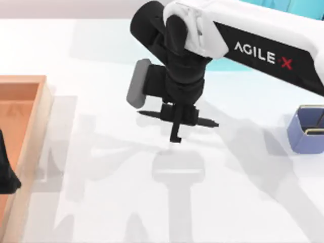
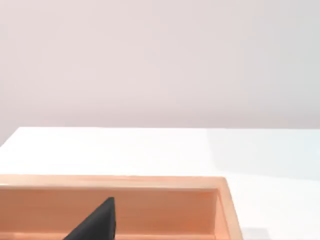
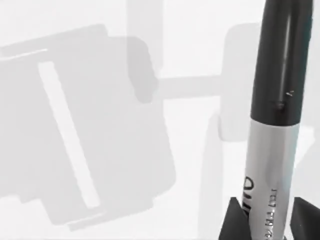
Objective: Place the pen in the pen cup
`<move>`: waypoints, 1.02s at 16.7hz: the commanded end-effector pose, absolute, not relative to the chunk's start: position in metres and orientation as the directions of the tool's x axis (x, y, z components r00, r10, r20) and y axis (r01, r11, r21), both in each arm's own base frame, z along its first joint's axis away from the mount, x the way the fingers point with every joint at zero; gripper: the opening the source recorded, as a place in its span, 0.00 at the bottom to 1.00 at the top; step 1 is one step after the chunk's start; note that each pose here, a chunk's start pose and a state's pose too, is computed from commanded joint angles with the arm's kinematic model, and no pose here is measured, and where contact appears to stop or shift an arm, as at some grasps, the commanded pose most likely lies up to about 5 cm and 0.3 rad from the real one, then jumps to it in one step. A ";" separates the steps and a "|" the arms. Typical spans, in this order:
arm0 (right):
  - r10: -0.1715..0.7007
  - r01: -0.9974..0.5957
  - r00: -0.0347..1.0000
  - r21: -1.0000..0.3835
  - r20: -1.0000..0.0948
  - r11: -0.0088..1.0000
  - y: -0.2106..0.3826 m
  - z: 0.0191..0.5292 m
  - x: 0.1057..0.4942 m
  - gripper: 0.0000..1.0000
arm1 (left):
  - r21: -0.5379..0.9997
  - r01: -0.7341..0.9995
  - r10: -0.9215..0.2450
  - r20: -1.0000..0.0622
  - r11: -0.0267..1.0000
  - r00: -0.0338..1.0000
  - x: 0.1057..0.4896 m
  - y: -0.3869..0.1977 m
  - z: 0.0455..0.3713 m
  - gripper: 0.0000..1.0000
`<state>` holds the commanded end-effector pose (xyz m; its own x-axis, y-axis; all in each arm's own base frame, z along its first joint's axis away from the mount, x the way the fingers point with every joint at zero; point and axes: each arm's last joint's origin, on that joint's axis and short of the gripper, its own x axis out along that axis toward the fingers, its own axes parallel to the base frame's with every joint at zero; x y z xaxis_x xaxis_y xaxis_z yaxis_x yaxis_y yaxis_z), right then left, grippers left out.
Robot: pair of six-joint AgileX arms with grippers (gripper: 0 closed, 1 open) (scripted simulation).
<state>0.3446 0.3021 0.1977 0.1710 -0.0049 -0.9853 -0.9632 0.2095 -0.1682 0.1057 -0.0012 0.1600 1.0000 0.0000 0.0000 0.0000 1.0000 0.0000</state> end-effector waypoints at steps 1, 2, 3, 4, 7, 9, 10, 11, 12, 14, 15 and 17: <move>-0.005 -0.962 0.172 -0.169 -0.985 0.212 0.301 0.212 0.330 0.00 | 0.000 0.000 0.000 0.000 1.000 1.000 0.106 -0.001 0.160 1.00; 0.000 -0.961 0.178 -0.174 -0.984 0.216 0.299 0.229 0.315 0.00 | 0.000 0.000 0.000 0.000 1.000 1.000 0.106 -0.001 0.160 1.00; 0.002 -0.960 0.182 -0.177 -0.983 0.218 0.297 0.243 0.301 0.00 | 0.000 0.000 0.000 0.000 1.000 1.000 0.106 -0.001 0.160 1.00; 0.001 -0.960 0.181 -0.176 -0.983 0.219 0.294 0.253 0.288 0.00 | 0.000 0.000 0.000 0.000 1.000 1.000 0.106 -0.001 0.160 1.00; -0.007 -0.962 0.171 -0.168 -0.985 0.216 0.290 0.267 0.264 0.00 | 0.000 0.000 0.000 0.000 1.000 1.000 0.106 -0.001 0.160 1.00; -0.008 -0.962 0.170 -0.168 -0.985 0.215 0.290 0.268 0.263 0.00 | 0.000 0.000 0.000 0.000 1.000 1.000 0.106 -0.001 0.160 1.00; -0.008 -0.962 0.170 -0.168 -0.985 0.215 0.290 0.268 0.263 0.00 | 0.000 0.000 0.000 0.000 1.000 1.000 0.106 -0.001 0.160 1.00; -0.006 -0.961 0.170 -0.167 -0.985 0.221 0.290 0.268 0.265 0.00 | 0.000 0.000 0.000 0.000 1.000 1.000 0.106 -0.001 0.160 1.00; -0.005 -0.961 0.170 -0.167 -0.985 0.221 0.289 0.268 0.265 0.00 | 0.000 0.000 0.000 0.000 1.000 1.000 0.106 -0.001 0.160 1.00; 0.018 -0.963 0.153 -0.145 -0.988 0.228 0.284 0.265 0.272 0.00 | 0.000 0.000 0.000 0.000 1.000 1.000 0.106 -0.001 0.160 1.00; 0.041 -0.964 0.136 -0.122 -0.990 0.235 0.279 0.263 0.278 0.00 | 0.000 0.000 0.000 0.000 1.000 1.000 0.106 -0.001 0.160 1.00; 0.112 -0.965 0.089 -0.058 -0.990 0.255 0.263 0.256 0.296 0.00 | 0.000 0.000 0.000 0.000 1.000 1.000 0.106 -0.001 0.160 1.00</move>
<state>0.2958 0.2627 0.2562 0.0888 0.1115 -0.9898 -0.9652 0.2551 -0.0578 0.1057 -0.0012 0.1600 1.0000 0.0000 0.0000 0.0000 1.0000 0.0000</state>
